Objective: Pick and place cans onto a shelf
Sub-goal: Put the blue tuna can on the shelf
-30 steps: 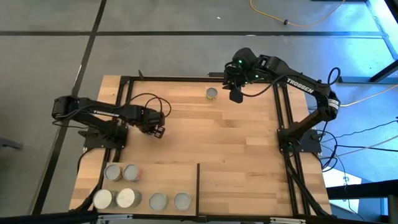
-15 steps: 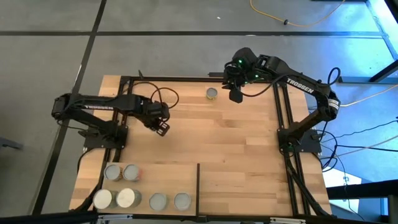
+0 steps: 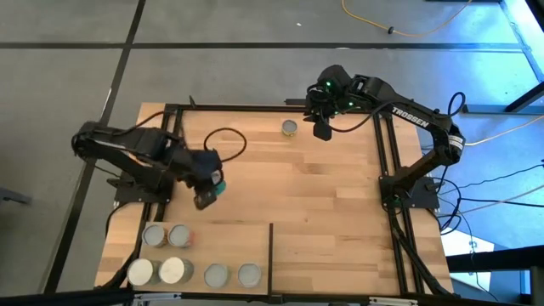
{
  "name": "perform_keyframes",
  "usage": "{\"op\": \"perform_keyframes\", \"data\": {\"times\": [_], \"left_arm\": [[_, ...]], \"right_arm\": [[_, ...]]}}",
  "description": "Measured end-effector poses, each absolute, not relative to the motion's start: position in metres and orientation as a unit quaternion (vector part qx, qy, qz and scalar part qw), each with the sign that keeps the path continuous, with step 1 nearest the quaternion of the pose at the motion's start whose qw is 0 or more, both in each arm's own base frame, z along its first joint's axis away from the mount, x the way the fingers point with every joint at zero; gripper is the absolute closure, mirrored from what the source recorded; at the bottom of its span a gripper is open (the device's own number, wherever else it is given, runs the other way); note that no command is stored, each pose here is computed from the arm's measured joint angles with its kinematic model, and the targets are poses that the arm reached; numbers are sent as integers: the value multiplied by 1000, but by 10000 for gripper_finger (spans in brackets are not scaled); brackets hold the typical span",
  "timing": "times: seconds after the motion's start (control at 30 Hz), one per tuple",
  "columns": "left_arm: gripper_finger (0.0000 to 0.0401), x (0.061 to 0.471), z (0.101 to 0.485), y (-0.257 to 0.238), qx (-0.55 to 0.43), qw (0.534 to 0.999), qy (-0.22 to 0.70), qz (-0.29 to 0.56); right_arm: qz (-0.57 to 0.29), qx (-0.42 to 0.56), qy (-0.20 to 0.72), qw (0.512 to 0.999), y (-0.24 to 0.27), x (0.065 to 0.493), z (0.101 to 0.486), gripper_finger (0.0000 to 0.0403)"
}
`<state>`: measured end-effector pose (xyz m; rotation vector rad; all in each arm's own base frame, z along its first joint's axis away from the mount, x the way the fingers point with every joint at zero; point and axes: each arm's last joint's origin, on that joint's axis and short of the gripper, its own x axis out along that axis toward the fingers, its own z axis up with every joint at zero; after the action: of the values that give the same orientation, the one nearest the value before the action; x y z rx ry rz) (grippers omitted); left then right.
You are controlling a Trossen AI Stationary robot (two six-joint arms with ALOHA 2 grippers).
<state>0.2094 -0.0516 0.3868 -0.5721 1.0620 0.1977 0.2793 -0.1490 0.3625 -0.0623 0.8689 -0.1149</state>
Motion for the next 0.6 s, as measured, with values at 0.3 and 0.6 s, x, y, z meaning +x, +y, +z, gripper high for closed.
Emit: {"op": "perform_keyframes", "data": {"times": [0.3, 0.6], "left_arm": [[401, 217, 387, -107, -169, 812, 556, -45], [401, 237, 354, -158, -106, 780, 609, -92]], "right_arm": [[-56, -30, 420, 905, -149, 279, 363, 318], [-65, -14, 416, 907, -149, 280, 363, 318]]}}
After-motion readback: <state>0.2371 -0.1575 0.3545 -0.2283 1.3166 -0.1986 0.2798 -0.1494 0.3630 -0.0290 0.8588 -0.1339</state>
